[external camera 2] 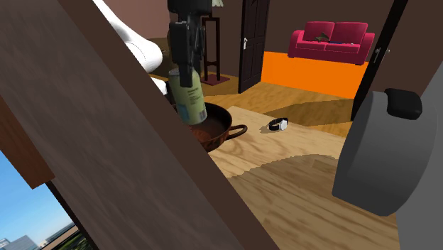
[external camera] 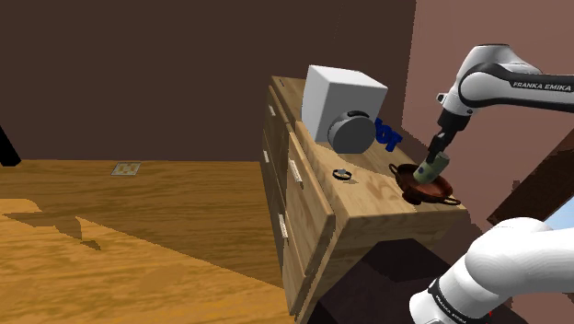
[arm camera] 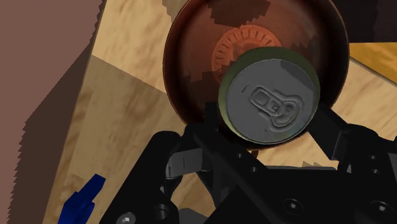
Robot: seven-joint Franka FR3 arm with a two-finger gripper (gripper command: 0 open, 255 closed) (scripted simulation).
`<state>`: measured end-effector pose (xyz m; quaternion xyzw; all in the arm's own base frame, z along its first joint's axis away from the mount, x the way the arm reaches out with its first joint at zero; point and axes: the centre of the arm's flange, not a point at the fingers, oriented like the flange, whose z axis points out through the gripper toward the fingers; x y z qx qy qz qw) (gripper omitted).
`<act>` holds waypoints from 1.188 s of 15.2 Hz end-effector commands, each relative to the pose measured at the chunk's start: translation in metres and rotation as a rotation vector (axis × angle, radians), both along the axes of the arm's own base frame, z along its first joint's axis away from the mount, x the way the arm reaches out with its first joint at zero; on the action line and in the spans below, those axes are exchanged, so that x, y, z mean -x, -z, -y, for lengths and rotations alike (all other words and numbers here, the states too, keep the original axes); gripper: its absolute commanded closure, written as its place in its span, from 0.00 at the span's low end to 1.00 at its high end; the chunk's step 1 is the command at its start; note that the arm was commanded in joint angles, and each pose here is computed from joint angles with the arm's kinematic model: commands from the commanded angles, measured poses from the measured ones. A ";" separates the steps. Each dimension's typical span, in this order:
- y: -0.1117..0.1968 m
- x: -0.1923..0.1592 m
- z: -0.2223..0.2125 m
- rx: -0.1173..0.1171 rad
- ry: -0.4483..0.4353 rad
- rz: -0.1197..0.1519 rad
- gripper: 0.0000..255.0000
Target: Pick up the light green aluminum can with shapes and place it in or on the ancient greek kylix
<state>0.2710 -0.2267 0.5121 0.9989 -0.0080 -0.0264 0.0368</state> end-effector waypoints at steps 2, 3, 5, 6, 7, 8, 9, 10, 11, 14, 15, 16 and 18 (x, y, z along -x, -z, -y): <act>0.000 0.000 0.000 0.000 0.000 0.000 0.00; 0.000 0.000 0.000 0.000 0.000 0.000 0.00; 0.000 0.000 0.000 0.000 0.000 0.000 0.00; 0.000 0.000 0.000 0.000 0.000 0.000 0.00; -0.013 -0.001 -0.001 0.000 0.000 0.000 0.00; -0.026 -0.001 -0.002 0.000 0.000 0.000 0.00; -0.040 -0.002 -0.003 0.000 0.000 0.000 0.00; -0.050 -0.003 -0.004 0.000 0.000 0.000 0.00; -0.050 -0.003 -0.004 0.000 0.000 0.000 0.00; -0.050 -0.003 -0.004 0.000 0.000 0.000 0.00; -0.050 -0.003 -0.004 0.000 0.000 0.000 0.00; -0.050 -0.003 -0.004 0.000 0.000 0.000 0.00; -0.050 -0.003 -0.004 0.000 0.000 0.000 0.00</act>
